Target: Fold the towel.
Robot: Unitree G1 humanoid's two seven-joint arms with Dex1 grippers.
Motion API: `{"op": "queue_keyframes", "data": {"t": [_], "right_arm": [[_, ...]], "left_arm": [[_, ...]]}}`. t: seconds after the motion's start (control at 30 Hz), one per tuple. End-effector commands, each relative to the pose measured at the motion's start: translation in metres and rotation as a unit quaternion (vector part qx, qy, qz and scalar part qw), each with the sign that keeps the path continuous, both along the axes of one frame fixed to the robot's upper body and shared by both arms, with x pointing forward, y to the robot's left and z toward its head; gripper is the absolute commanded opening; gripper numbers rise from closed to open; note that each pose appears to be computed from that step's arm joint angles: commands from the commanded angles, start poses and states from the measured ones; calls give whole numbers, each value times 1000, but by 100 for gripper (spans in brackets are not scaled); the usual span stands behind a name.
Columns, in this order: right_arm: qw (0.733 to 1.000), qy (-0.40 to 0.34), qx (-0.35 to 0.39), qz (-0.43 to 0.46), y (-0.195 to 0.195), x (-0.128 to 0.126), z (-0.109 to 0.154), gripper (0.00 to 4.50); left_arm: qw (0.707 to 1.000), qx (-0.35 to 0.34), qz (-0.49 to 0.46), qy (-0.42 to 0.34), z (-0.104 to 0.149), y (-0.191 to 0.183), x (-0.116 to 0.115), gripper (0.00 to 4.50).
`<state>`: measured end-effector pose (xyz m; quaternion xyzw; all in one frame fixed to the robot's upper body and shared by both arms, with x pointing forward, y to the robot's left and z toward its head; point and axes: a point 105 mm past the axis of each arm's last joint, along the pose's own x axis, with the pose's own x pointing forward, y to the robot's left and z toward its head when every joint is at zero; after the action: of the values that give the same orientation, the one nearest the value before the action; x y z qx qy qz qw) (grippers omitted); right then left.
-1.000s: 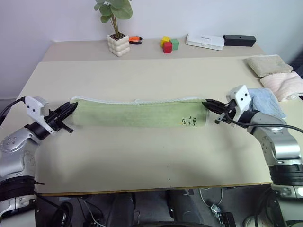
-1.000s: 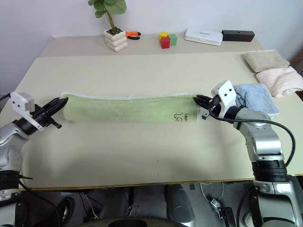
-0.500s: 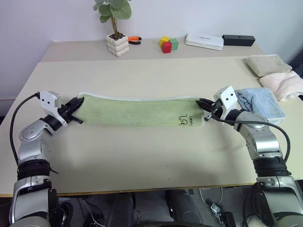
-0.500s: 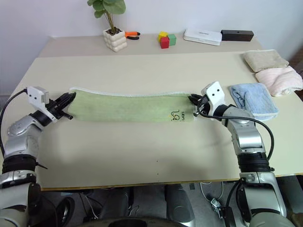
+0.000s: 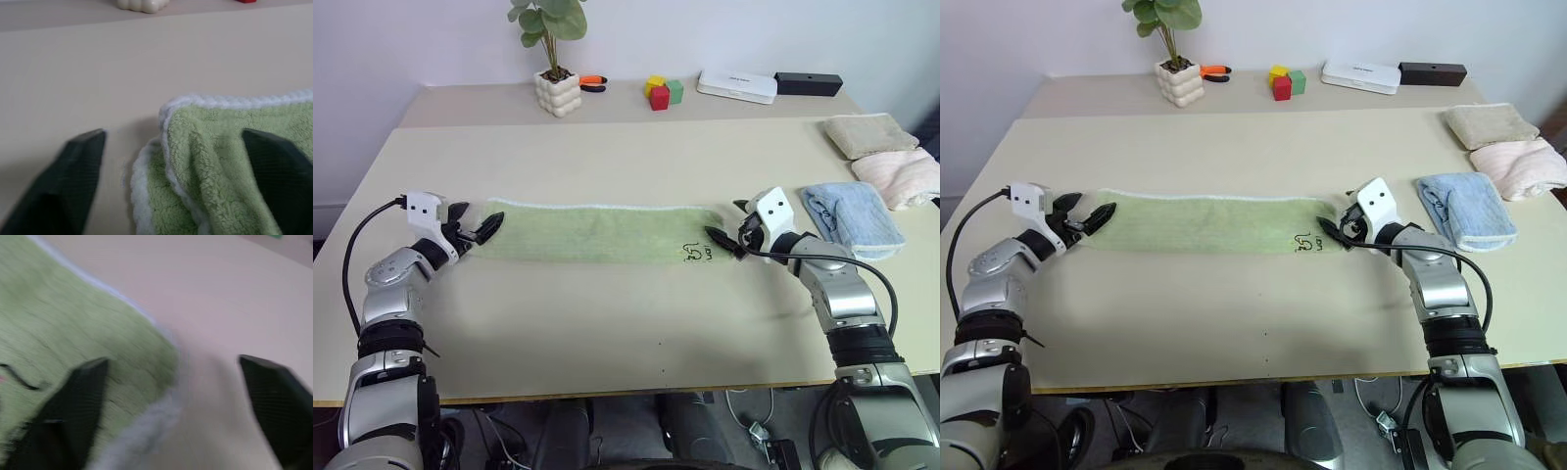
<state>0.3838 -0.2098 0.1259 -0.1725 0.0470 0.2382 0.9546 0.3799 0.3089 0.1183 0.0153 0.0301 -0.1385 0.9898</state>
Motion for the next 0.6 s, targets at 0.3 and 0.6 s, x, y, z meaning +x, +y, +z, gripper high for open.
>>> {"op": "queue_keyframes", "data": {"t": [0.3,0.6], "right_arm": [[984,-104,143,-13,36,-7,79,0],[986,-45,147,-72,95,-6,23,0]], "left_arm": [[985,-141,54,-89,97,10,3,6],[972,-234,-15,6,31,-119,-2,6]]}}
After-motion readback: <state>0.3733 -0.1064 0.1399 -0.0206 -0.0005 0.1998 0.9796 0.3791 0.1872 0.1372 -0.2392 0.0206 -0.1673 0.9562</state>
